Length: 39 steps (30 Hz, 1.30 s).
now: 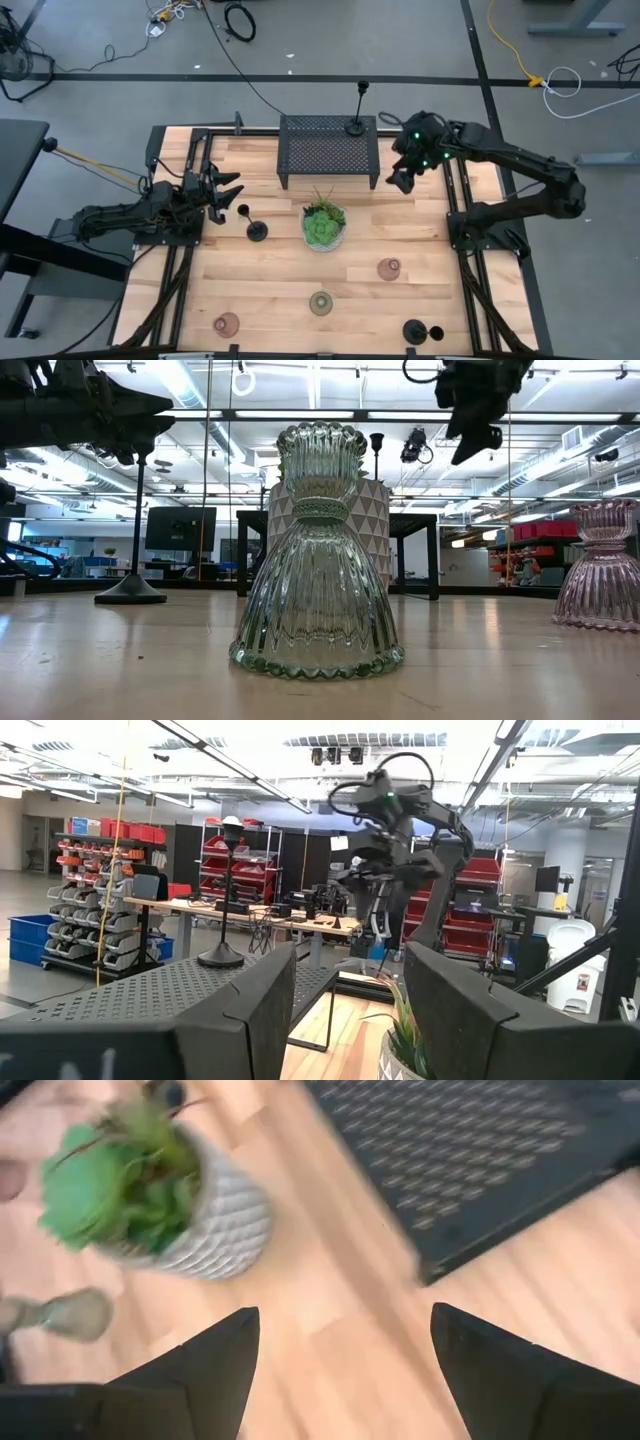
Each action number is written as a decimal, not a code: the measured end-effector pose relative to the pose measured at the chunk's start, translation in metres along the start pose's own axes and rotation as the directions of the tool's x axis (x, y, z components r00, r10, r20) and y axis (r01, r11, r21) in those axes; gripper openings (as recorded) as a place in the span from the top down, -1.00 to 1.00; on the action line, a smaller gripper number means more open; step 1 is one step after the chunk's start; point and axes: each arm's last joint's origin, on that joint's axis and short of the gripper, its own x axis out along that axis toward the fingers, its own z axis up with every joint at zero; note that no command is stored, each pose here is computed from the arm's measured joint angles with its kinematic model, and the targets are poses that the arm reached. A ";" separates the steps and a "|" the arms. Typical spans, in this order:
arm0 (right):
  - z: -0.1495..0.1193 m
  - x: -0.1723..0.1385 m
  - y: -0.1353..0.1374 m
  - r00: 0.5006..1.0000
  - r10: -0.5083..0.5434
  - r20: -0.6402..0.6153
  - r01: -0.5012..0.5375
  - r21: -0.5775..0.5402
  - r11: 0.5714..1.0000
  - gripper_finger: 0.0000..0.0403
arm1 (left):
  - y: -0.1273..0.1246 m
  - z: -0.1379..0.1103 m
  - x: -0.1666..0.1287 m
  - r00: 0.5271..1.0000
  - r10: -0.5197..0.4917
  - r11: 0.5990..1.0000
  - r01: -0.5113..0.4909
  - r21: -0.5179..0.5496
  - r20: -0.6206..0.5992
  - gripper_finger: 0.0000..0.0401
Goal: Pick & Place candle stick holders
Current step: Put the pink glass candle holder on the shelf aligned with the black candle holder
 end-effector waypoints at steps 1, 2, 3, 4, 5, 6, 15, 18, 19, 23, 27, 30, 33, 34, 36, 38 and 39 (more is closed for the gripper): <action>-0.002 0.000 0.004 1.000 0.010 -0.008 -0.010 -0.003 1.000 -0.45 | 0.000 0.000 0.000 1.000 0.000 1.000 0.000 0.000 0.000 0.05; -0.004 0.000 0.009 1.000 0.020 -0.016 -0.020 -0.006 1.000 -0.45 | 0.000 0.000 0.000 1.000 0.000 1.000 0.000 0.000 0.000 0.05; -0.005 0.000 0.013 0.999 0.028 -0.022 -0.028 -0.005 1.000 -0.45 | 0.000 0.000 0.000 1.000 0.000 1.000 0.000 0.000 0.000 0.05; -0.007 0.000 0.017 0.999 0.037 -0.031 -0.037 -0.012 0.999 -0.45 | 0.000 0.000 0.000 1.000 0.000 1.000 0.000 0.000 0.000 0.05; -0.009 0.000 0.022 0.998 0.046 -0.041 -0.046 -0.014 0.999 -0.45 | 0.000 0.000 0.000 1.000 0.000 1.000 0.000 0.000 0.000 0.05; -0.012 -0.001 0.026 0.997 0.055 -0.050 -0.055 -0.016 0.998 -0.45 | 0.000 0.000 0.000 1.000 0.000 1.000 0.000 0.000 0.000 0.05; -0.032 0.000 0.061 0.992 0.048 -0.115 -0.048 0.004 0.999 -0.45 | 0.000 0.000 0.000 1.000 0.000 1.000 0.000 -0.001 0.000 0.05; -0.039 0.000 0.072 0.991 0.039 -0.128 -0.038 0.014 0.999 -0.45 | 0.000 0.000 0.000 1.000 0.000 1.000 0.000 -0.001 0.000 0.05; -0.042 0.000 0.077 0.991 0.038 -0.129 -0.036 0.017 0.999 -0.45 | 0.000 0.000 0.000 1.000 0.000 1.000 0.000 -0.001 0.000 0.05; -0.053 -0.001 0.093 0.990 0.041 -0.138 -0.035 0.048 0.998 -0.45 | 0.000 0.000 0.000 1.000 0.000 1.000 0.000 -0.002 0.000 0.05; -0.064 -0.002 0.107 0.989 0.045 -0.143 -0.035 0.073 0.997 -0.45 | 0.000 0.000 0.000 1.000 0.000 1.000 0.000 -0.002 0.000 0.05; -0.072 -0.004 0.117 0.989 0.045 -0.142 -0.033 0.089 0.995 -0.45 | 0.000 0.000 0.000 1.000 0.000 1.000 0.000 -0.002 0.000 0.05; -0.080 -0.006 0.124 0.990 0.041 -0.133 -0.026 0.109 0.994 -0.45 | 0.000 0.000 0.000 1.000 0.000 1.000 0.000 -0.002 0.000 0.05; -0.083 -0.007 0.128 0.990 0.041 -0.132 -0.026 0.113 0.993 -0.45 | 0.000 0.000 0.000 1.000 0.000 1.000 0.000 -0.002 0.000 0.05; -0.089 -0.007 0.134 0.991 0.034 -0.128 -0.017 0.130 0.991 -0.45 | 0.000 0.000 0.000 1.000 0.000 1.000 0.000 -0.002 0.000 0.05; -0.095 -0.005 0.140 0.990 0.028 -0.135 -0.009 0.141 0.990 -0.45 | 0.000 0.000 0.000 1.000 0.000 1.000 0.000 -0.002 0.000 0.05; -0.098 -0.003 0.144 0.989 0.023 -0.143 -0.002 0.143 0.990 -0.45 | 0.000 0.000 0.000 1.000 -0.001 1.000 0.001 -0.002 0.000 0.05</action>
